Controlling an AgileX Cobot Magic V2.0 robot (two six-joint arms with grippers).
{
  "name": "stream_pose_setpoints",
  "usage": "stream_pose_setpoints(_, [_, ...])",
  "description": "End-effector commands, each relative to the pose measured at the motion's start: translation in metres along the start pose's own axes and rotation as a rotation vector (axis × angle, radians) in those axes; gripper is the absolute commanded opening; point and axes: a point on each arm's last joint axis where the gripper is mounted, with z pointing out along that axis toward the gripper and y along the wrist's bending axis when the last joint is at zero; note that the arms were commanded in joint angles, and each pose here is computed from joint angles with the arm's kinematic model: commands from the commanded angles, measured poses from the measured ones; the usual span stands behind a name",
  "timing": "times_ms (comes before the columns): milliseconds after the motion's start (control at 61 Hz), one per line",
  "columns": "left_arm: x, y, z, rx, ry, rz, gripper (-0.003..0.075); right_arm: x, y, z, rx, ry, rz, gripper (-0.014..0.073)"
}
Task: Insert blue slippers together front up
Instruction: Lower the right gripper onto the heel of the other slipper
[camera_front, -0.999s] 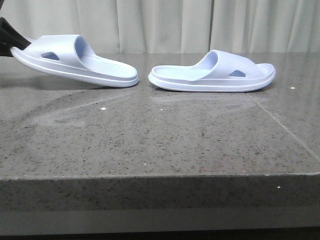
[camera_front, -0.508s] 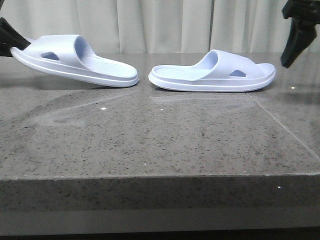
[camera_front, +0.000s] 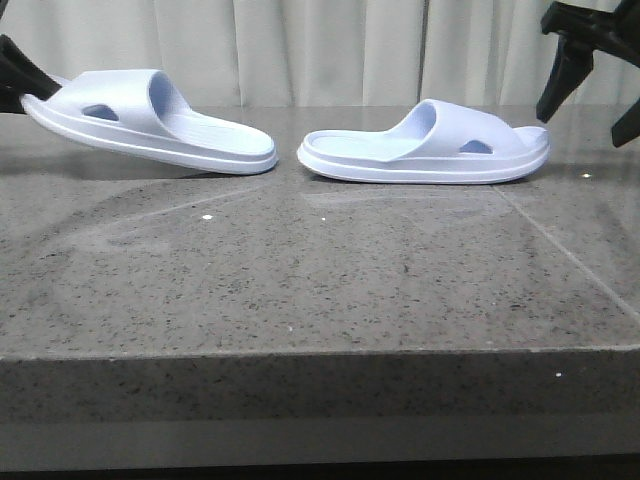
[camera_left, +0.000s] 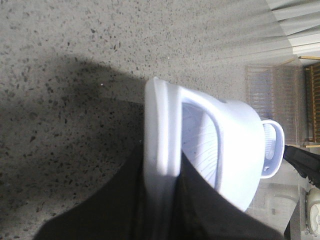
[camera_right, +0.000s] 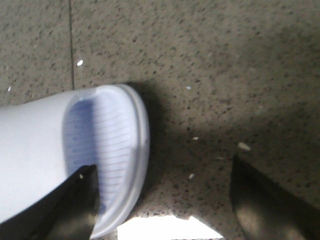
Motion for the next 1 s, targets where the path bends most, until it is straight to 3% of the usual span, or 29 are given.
stream_pose_setpoints(0, [0.0, -0.037, -0.019, 0.096, -0.022, 0.047, -0.002, -0.019, 0.002, -0.02, -0.05, -0.097, 0.005, 0.0563])
stream_pose_setpoints(262, [0.0, -0.037, -0.019, 0.096, -0.022, 0.047, -0.002, -0.022, 0.005, 0.003, -0.176, -0.039, 0.047, 0.0561])
stream_pose_setpoints(524, [0.0, -0.037, -0.019, 0.096, -0.022, 0.047, -0.002, -0.024, 0.003, 0.016, -0.187, -0.01, 0.066, 0.0559])
stream_pose_setpoints(754, [0.0, -0.037, -0.019, 0.096, -0.022, 0.047, -0.002, -0.021, 0.0, 0.025, -0.188, 0.012, 0.08, 0.0375])
stream_pose_setpoints(983, [0.0, -0.037, -0.019, 0.096, -0.022, 0.047, -0.002, -0.014, 0.001, 0.04, -0.246, 0.084, 0.136, 0.0352])
